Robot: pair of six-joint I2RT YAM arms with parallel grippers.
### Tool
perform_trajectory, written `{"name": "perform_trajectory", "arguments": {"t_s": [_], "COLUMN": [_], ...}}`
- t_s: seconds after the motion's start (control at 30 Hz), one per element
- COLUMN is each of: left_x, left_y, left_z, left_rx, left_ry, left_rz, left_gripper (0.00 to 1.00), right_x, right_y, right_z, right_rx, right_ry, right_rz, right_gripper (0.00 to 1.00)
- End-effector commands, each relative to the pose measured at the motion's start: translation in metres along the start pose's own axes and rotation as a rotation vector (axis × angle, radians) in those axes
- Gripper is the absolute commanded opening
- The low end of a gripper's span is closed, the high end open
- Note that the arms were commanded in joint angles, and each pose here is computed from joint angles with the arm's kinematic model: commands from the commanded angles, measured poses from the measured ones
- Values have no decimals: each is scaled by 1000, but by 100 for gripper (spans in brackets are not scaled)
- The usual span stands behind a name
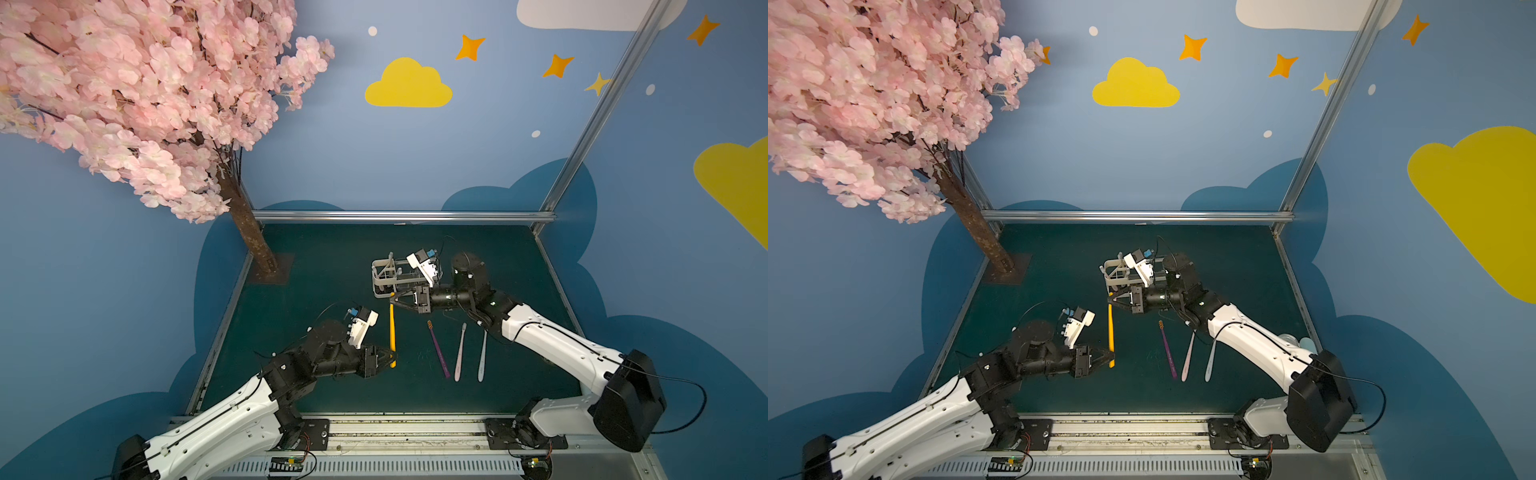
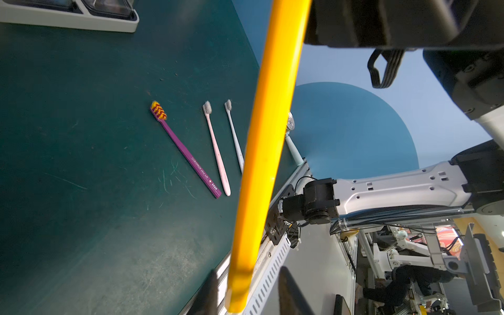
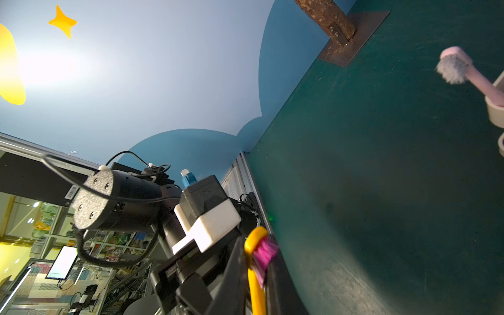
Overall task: Place the toothbrush into the toothbrush holder
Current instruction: Pick up the toothbrush from the center of the board.
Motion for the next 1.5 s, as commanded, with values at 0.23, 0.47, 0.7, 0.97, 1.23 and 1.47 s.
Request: {"name": "perform_trajectory", "arguments": {"t_s": [0.23,0.47,0.7,0.97,1.23,1.47], "left_x": [24,65,97,106,105,107], "left_y": [-14,-11,36,60,64,68], "left_z": [28,67,93,120,127,131], "left_rx": [92,287,588,722,714,692], "left_ry": [-27,-183,-317,-436,-465,-487], "left_rz": [-42,-78,7,97,127,153], "left_gripper": [75,94,100,100,100,100], "right_x": [32,51,65,82,95,104], "right_y": [8,10,11,5,11,6], "right_z": [42,67,77,61,28,-5], "right_rx": [-300,-480,-654,-693,-545,-459], "right_ry": [-165,-246,-283,-295,-483,-496], "right_rz": [278,399,507,597,763,825], "right_gripper": [0,0,0,0,0,0]}}
Point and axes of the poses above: each gripper's point midway between its finger pads, its own z axis back along the fingers, its own y axis along the line the jaws close on, x = y × z, the point moved 5 cm from there along z, back along the fingers, and after that the axes turned 8 degrees about z, right-handed, at the moved point
